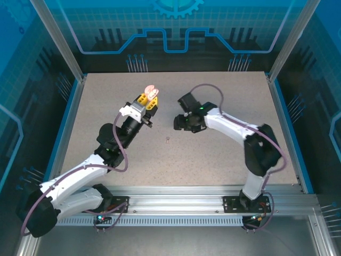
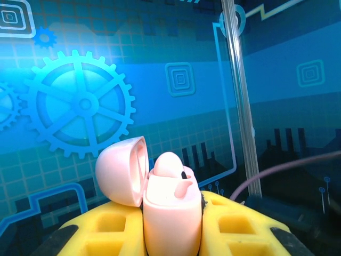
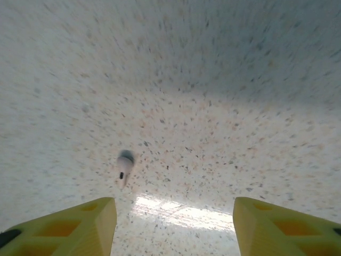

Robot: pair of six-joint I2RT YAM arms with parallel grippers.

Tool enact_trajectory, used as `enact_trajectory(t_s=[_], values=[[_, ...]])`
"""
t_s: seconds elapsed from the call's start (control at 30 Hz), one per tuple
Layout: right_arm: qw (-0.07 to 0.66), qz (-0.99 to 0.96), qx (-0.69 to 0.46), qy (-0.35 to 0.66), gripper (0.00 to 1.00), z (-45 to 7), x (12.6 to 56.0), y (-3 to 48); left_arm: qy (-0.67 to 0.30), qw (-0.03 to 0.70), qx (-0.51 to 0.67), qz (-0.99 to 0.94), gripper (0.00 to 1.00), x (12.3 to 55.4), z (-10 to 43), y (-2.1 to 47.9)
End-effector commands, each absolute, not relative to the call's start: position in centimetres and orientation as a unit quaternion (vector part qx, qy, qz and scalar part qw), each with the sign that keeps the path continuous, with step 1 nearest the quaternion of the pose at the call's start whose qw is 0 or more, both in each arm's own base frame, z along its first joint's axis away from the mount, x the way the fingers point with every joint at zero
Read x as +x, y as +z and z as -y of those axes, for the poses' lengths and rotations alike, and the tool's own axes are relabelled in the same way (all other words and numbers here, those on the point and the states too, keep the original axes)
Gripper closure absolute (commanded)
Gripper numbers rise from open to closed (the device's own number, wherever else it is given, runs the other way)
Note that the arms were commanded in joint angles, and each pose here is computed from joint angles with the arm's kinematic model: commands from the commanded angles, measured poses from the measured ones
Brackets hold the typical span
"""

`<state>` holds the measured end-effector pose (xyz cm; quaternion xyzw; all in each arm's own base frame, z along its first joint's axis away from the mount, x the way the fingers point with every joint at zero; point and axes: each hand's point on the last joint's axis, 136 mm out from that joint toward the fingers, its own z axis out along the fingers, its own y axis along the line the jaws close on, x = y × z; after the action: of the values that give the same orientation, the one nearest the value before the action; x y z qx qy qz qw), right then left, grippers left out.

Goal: Insert the wireless bluetooth earbuds into the charging case

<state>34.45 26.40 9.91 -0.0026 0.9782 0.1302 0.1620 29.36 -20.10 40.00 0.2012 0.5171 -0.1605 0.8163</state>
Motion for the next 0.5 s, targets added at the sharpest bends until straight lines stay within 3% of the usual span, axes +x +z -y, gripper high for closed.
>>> enact_trajectory(t_s=[0.0, 0.47], values=[[0.132, -0.987, 0.017, 0.088, 0.43, -27.0, 33.9, 8.4, -0.152, 0.832, 0.200, -0.495, 1.00, 28.8, 19.3, 41.2], [0.079, -0.996, -0.008, 0.049, 0.51, -32.5, 33.4, 4.2, -0.147, 0.853, 0.182, -0.467, 1.00, 28.6, 17.9, 43.4]])
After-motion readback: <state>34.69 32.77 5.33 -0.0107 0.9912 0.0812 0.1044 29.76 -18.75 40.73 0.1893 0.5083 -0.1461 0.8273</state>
